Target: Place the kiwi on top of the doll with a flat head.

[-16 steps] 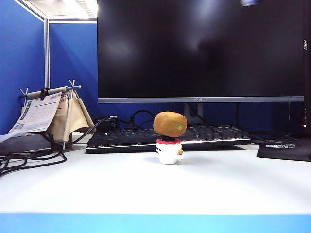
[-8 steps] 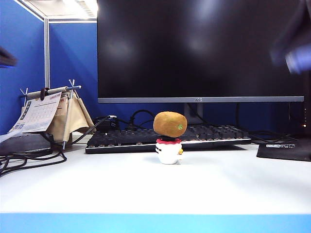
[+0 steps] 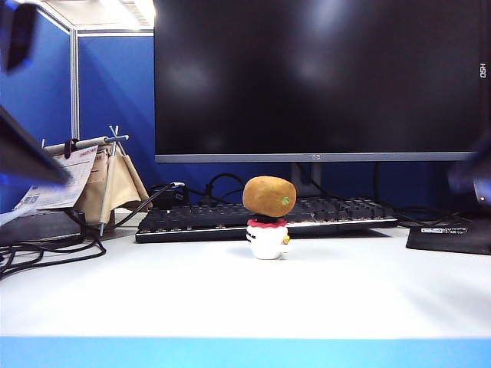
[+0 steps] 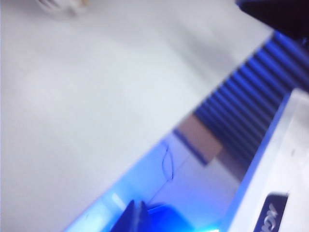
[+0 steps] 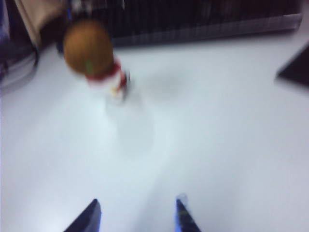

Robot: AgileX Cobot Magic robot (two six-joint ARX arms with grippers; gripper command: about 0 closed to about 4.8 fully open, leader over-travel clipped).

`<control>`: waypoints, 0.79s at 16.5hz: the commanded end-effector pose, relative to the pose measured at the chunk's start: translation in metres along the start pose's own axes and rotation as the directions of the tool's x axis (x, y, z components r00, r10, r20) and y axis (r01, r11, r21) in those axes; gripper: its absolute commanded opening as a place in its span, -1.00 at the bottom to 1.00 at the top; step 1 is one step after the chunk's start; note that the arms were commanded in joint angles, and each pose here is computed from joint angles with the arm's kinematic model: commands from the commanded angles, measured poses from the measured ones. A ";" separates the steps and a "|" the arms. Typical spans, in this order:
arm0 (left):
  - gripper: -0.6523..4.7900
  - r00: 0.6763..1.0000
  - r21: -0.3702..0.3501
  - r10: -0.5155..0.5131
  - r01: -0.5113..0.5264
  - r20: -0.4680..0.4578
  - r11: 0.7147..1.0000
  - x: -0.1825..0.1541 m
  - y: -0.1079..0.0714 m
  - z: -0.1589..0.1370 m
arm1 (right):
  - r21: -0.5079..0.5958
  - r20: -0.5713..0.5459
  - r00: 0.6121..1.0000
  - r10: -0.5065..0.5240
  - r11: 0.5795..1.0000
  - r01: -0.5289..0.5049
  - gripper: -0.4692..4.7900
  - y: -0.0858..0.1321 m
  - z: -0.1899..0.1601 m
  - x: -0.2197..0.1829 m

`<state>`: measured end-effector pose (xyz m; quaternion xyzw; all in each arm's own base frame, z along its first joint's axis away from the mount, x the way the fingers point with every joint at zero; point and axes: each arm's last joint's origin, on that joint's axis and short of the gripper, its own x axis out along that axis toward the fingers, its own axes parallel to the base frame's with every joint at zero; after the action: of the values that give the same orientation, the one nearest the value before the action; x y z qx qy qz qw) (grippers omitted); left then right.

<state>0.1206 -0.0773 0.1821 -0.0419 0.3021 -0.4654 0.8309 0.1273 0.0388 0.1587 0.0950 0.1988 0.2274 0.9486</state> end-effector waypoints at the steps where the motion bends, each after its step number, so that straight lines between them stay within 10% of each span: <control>1: -0.78 0.997 0.055 0.081 -0.081 0.010 0.995 0.008 -0.005 0.003 | 0.013 -0.035 0.999 0.001 1.000 0.000 -0.07 -0.003 -0.017 0.001; 10: -0.78 0.958 0.065 0.276 -0.282 0.078 0.957 0.025 -0.001 -0.037 | -0.019 -0.075 0.987 -0.142 0.990 0.140 -0.09 -0.011 -0.035 0.002; 13: -0.78 0.949 0.044 0.308 -0.311 0.065 0.949 0.026 0.002 -0.047 | -0.006 -0.120 0.990 -0.078 0.997 0.078 -0.84 -0.010 -0.039 0.001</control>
<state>0.1063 -0.0864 0.1301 0.0186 0.2781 -0.3360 0.8997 0.1169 0.0338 0.1216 0.0702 0.2551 0.1821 0.9470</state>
